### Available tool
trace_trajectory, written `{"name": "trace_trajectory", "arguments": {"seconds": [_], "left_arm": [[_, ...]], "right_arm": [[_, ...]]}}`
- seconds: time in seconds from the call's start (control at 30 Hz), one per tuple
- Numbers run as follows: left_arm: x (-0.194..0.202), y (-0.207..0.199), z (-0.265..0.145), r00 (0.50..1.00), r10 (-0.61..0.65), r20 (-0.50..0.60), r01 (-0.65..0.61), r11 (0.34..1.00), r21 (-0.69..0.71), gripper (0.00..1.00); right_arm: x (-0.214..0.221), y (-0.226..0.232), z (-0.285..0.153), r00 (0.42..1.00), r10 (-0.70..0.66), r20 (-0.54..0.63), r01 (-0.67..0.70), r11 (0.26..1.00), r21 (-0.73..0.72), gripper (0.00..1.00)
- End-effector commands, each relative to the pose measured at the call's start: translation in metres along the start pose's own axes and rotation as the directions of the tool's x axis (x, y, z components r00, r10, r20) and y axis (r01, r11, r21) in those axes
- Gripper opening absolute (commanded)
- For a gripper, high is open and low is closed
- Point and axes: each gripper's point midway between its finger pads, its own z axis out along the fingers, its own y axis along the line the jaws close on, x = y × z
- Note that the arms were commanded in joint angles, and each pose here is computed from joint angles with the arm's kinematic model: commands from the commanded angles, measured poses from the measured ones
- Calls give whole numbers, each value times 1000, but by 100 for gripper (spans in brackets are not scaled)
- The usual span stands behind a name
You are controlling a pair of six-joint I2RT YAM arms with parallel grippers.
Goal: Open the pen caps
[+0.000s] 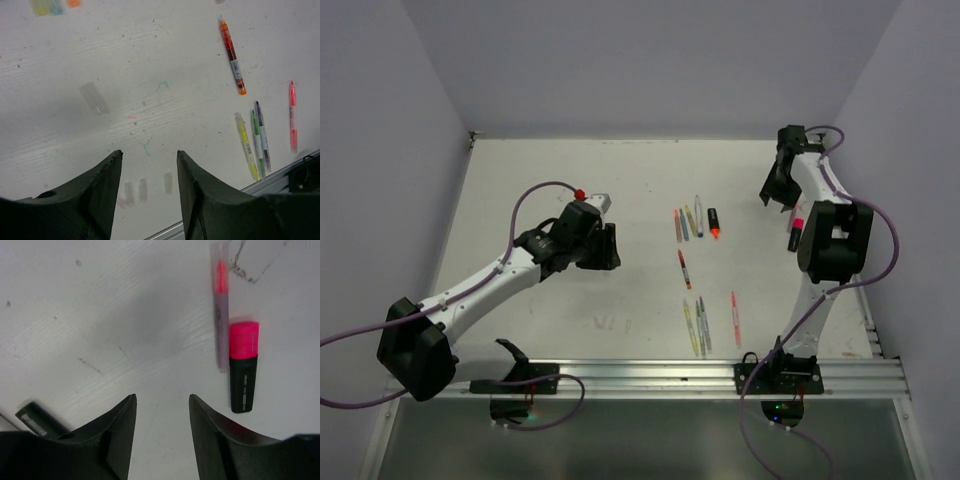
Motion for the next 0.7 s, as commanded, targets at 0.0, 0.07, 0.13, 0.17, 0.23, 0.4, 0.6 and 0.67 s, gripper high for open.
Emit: {"name": "trace_trajectory", "arguments": {"seconds": [0.0, 0.07, 0.13, 0.17, 0.23, 0.4, 0.6, 0.67], "left_arm": [[-16, -13, -6, 997, 45, 65, -48, 997, 58, 51], [-14, -12, -5, 997, 47, 59, -50, 997, 59, 51], [-13, -11, -4, 997, 47, 56, -50, 997, 56, 51], [-14, -9, -4, 998, 44, 55, -47, 997, 54, 51], [-13, -7, -4, 998, 42, 51, -45, 998, 49, 51], [-13, -2, -3, 999, 29, 43, -31, 999, 45, 52], [-14, 0, 2, 999, 13, 33, -15, 999, 48, 52], [-15, 0, 4, 1000, 9, 28, -10, 999, 53, 51]], "right_arm": [[-38, -8, 14, 996, 32, 82, -36, 998, 44, 49], [-46, -11, 19, 995, 49, 89, -54, 997, 47, 47], [-49, -19, 32, 995, 58, 78, -63, 996, 57, 46], [-52, -22, 35, 995, 61, 82, -66, 996, 63, 46], [-56, -32, 45, 995, 58, 79, -64, 995, 82, 46], [-66, -46, 52, 995, 20, 101, -32, 992, 123, 45], [-66, -52, 61, 996, -12, 94, -3, 987, 161, 45], [-65, -50, 66, 996, -22, 87, 8, 988, 154, 45]]}}
